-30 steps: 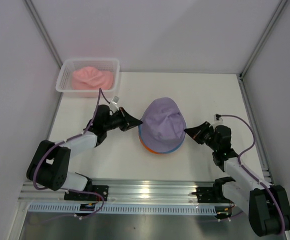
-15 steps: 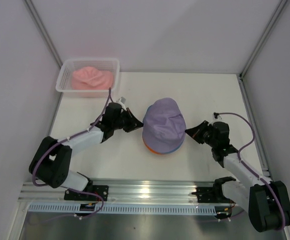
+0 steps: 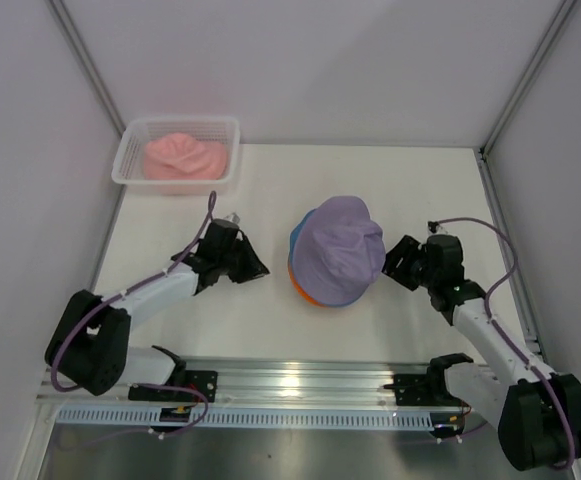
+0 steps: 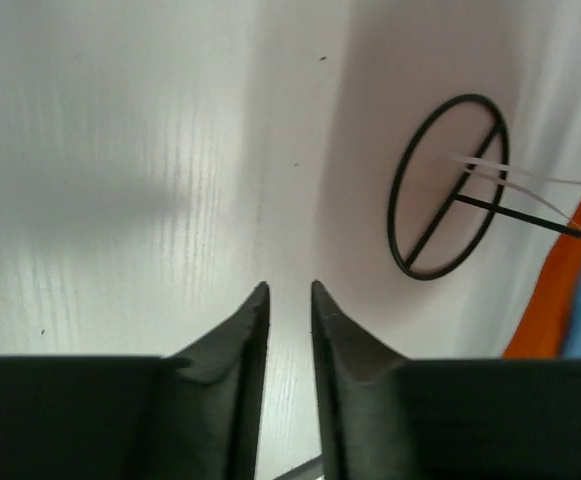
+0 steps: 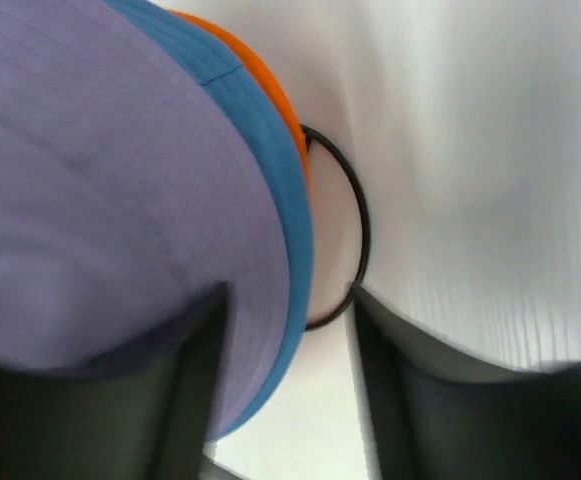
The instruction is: Stack the hats
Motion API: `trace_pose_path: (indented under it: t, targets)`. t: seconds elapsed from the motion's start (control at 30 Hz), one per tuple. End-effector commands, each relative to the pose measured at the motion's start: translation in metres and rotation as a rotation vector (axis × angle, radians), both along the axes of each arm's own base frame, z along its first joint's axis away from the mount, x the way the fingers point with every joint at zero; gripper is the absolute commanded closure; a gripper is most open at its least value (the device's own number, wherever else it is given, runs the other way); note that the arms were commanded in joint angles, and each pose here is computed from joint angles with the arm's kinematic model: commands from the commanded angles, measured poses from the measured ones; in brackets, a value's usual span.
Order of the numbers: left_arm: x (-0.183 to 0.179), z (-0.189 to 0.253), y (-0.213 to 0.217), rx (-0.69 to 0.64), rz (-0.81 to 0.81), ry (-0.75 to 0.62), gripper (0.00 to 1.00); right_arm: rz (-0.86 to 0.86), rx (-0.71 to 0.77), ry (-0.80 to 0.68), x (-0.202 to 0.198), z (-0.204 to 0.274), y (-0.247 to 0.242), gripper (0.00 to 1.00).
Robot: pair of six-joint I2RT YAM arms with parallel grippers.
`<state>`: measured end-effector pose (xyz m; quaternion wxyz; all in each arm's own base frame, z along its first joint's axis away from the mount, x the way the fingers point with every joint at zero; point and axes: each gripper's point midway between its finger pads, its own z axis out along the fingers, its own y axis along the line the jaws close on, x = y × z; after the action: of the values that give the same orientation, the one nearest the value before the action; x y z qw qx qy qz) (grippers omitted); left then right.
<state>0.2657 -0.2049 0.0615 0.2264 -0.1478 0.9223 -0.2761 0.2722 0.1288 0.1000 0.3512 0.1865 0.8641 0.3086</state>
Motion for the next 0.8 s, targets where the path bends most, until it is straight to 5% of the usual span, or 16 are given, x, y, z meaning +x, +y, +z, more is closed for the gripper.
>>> trace_pose_path:
  t: [0.0, 0.03, 0.1, 0.2, 0.3, 0.33, 0.57, 0.63, 0.67, 0.77]
  targets:
    - [0.022, 0.059, 0.004, 0.029, -0.038, -0.197, 0.71, 0.021, -0.109, -0.09, 0.0, 0.059, -0.013, 0.35]
    - [0.026, 0.067, 0.01, 0.061, -0.026, -0.216, 0.63, 0.005, -0.154, -0.126, 0.003, 0.073, -0.021, 0.18]
    - [0.039, 0.103, 0.016, 0.075, -0.024, -0.312, 0.55, -0.024, -0.198, -0.181, 0.001, 0.118, -0.032, 0.01]
    - [0.058, 0.135, 0.047, 0.143, 0.038, -0.387, 0.46, -0.09, -0.292, -0.24, 0.0, 0.167, -0.057, 0.0]
    - [0.092, 0.18, 0.096, 0.236, 0.156, -0.492, 0.19, -0.132, -0.349, -0.273, 0.002, 0.197, -0.076, 0.0]
    - [0.106, 0.217, 0.108, 0.23, 0.197, -0.56, 0.02, -0.134, -0.364, -0.282, 0.004, 0.202, -0.079, 0.0]
    - [0.214, 0.31, 0.187, 0.333, 0.41, -0.667, 0.01, -0.153, -0.337, -0.391, 0.044, 0.232, -0.078, 0.0]
    - [0.252, 0.247, 0.196, 0.409, 0.402, -0.48, 0.01, -0.154, -0.348, -0.395, 0.058, 0.234, -0.078, 0.0]
    - [0.27, 0.303, 0.203, 0.395, 0.463, -0.584, 0.01, -0.162, -0.358, -0.405, 0.064, 0.236, -0.08, 0.0]
    - [0.304, 0.263, 0.219, 0.448, 0.526, -0.46, 0.06, -0.196, -0.377, -0.424, 0.082, 0.243, -0.088, 0.0]
